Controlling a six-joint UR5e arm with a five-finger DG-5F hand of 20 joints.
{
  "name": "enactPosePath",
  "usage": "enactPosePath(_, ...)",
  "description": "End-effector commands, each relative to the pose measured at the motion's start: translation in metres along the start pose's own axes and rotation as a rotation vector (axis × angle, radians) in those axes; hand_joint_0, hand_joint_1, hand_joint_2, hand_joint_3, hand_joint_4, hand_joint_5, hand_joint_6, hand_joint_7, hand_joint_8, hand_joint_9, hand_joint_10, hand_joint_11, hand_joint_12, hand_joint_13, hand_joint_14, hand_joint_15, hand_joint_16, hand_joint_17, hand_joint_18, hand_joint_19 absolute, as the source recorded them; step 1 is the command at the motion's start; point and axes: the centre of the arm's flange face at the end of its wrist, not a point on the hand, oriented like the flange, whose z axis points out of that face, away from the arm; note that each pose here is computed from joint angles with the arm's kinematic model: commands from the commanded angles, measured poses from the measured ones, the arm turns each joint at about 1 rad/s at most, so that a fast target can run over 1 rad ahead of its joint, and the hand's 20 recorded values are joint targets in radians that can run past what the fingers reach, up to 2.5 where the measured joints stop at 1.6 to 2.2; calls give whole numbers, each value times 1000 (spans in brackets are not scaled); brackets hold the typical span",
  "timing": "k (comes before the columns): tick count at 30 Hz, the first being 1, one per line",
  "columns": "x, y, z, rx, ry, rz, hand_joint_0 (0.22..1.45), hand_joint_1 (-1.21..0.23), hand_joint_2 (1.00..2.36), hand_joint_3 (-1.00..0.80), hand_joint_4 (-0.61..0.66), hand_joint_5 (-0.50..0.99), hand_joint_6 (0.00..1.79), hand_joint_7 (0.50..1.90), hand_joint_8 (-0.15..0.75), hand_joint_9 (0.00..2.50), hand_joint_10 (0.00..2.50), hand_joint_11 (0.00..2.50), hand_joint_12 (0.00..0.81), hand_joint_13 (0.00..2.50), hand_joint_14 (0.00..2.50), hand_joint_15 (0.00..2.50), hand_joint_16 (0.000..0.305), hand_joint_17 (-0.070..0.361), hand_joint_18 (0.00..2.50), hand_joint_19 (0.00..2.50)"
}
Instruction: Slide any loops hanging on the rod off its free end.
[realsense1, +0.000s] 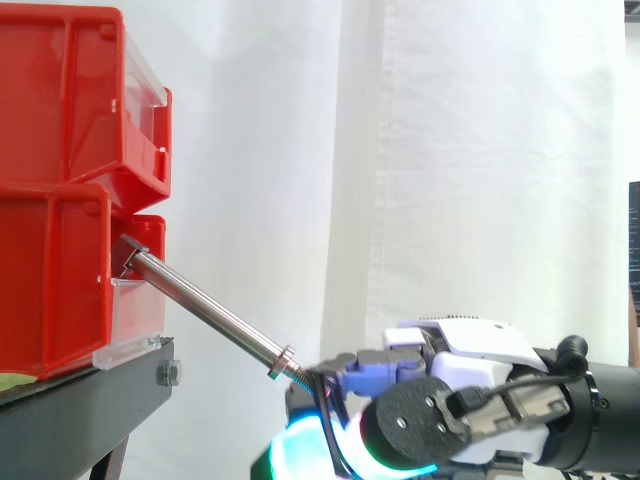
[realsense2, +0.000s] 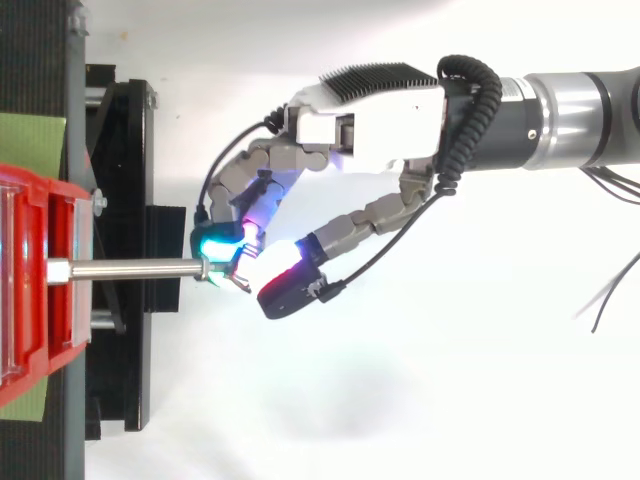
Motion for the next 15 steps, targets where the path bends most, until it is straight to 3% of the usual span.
enactPosePath(1,-3,2,-4,16,28,-1,641,-705,1018,-163,83,-160,947,1021,310,934,11,517,333,832,12,325,38,84,689,308)
enactPosePath(6,-20,26,-12,66,43,-20,640,-706,1018,-160,83,-159,947,1021,313,936,13,516,336,832,12,326,38,85,689,309)
enactPosePath(12,-33,39,-23,124,59,-19,641,-712,1018,-162,69,-157,947,1000,315,937,13,523,340,836,12,328,38,86,692,303)
enactPosePath(13,-41,52,-32,179,72,-3,641,-713,1017,-163,74,-157,946,1013,314,938,11,525,339,835,12,328,38,86,692,303)
enactPosePath(15,-45,57,-37,211,79,10,643,-715,1018,-171,66,-157,946,1004,315,936,13,518,338,834,12,329,38,86,689,308)
